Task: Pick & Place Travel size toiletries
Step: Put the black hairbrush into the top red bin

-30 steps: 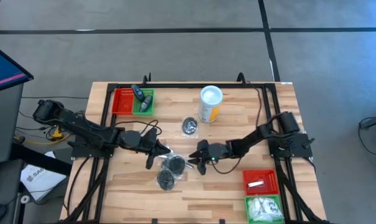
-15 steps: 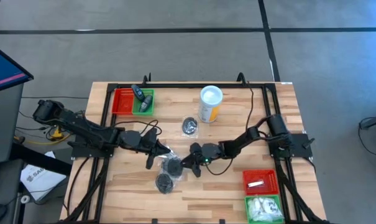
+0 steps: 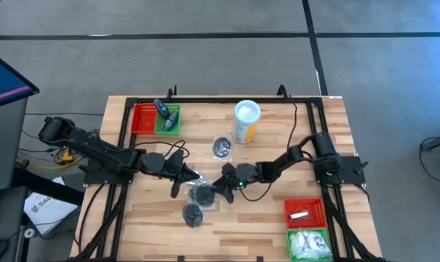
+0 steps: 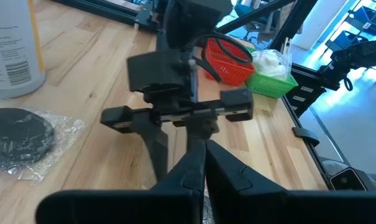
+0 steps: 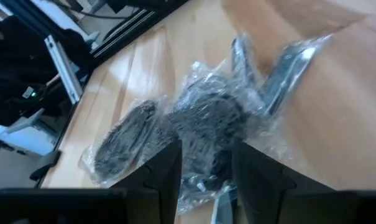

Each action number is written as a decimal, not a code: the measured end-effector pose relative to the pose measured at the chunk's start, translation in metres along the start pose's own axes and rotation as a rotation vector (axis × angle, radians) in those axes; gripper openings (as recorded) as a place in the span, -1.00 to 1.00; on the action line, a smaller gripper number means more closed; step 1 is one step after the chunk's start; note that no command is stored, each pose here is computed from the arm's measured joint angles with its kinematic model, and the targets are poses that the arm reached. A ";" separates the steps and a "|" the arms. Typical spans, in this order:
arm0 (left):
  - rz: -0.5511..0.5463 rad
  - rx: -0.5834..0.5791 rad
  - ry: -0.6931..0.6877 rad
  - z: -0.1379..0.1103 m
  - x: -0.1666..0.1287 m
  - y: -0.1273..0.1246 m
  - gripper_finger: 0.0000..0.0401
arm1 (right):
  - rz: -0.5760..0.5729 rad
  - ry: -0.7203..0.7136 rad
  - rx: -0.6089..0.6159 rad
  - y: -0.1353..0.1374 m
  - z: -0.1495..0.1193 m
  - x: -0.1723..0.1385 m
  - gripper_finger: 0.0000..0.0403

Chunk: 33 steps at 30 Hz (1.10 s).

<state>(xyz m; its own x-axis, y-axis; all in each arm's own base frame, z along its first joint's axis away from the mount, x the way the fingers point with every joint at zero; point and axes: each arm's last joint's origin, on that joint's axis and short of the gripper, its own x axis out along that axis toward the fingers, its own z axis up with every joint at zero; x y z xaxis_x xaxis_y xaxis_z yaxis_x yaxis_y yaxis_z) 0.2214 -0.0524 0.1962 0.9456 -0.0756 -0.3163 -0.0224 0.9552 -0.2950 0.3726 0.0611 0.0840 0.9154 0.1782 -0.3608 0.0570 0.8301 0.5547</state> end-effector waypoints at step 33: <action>0.022 0.001 -0.004 0.000 0.000 0.001 -0.99 | -0.071 -0.014 0.028 -0.022 0.013 -0.002 -0.35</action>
<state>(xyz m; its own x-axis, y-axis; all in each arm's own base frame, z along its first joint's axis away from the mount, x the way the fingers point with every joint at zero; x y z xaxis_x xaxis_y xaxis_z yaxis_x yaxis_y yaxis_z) 0.2214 -0.0517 0.1959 0.9464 -0.0533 -0.3187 -0.0428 0.9569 -0.2873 0.3749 0.0354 0.0820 0.9142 0.1114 -0.3896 0.1335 0.8250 0.5491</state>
